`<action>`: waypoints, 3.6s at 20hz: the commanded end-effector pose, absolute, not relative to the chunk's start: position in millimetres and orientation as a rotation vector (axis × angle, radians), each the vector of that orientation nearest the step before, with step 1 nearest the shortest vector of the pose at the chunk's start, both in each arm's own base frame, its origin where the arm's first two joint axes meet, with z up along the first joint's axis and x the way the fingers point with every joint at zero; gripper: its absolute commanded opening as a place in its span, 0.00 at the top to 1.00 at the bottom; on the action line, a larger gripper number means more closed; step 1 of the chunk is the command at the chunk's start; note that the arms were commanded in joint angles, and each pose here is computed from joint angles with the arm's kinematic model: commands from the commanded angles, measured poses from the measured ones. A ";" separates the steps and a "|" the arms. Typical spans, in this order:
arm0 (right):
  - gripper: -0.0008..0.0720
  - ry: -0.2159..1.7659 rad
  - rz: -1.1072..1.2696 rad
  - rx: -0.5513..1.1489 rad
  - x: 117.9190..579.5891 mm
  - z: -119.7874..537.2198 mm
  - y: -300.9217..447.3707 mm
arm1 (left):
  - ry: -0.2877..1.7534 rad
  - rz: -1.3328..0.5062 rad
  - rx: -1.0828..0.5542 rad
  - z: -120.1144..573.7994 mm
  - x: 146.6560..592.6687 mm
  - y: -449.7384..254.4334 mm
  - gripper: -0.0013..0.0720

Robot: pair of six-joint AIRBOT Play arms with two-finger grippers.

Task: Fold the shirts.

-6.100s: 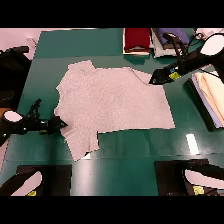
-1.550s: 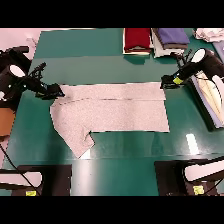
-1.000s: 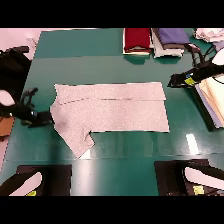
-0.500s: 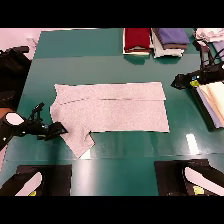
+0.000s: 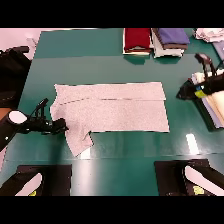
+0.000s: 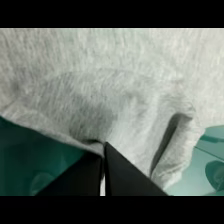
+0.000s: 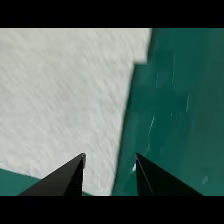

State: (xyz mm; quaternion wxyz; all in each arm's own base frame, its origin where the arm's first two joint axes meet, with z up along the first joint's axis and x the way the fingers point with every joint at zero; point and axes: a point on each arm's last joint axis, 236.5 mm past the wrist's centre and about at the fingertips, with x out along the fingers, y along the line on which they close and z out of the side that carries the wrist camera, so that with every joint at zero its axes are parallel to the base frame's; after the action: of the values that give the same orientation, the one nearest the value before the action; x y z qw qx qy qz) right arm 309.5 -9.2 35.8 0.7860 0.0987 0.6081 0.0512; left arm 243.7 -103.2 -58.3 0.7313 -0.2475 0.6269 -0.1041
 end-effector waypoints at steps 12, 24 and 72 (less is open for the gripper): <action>0.36 1.651 0.248 0.603 229.0 -93.7 54.5 | 1.338 -0.244 -0.498 -39.8 258.8 -99.9 0.95; 0.97 1.560 0.231 0.038 217.8 -16.1 12.9 | 1.410 -0.288 -0.272 3.6 173.9 -80.1 0.95; 0.97 1.313 0.617 0.414 432.2 2.2 79.3 | 1.151 -0.541 -0.293 -26.1 386.9 -289.4 0.95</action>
State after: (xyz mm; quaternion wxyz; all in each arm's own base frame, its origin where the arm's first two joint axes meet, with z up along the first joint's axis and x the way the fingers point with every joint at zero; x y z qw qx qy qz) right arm 420.3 63.2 -42.9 0.7061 0.2207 0.6259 0.2470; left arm 382.6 -253.3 -14.5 0.8015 -0.1455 0.5313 -0.2325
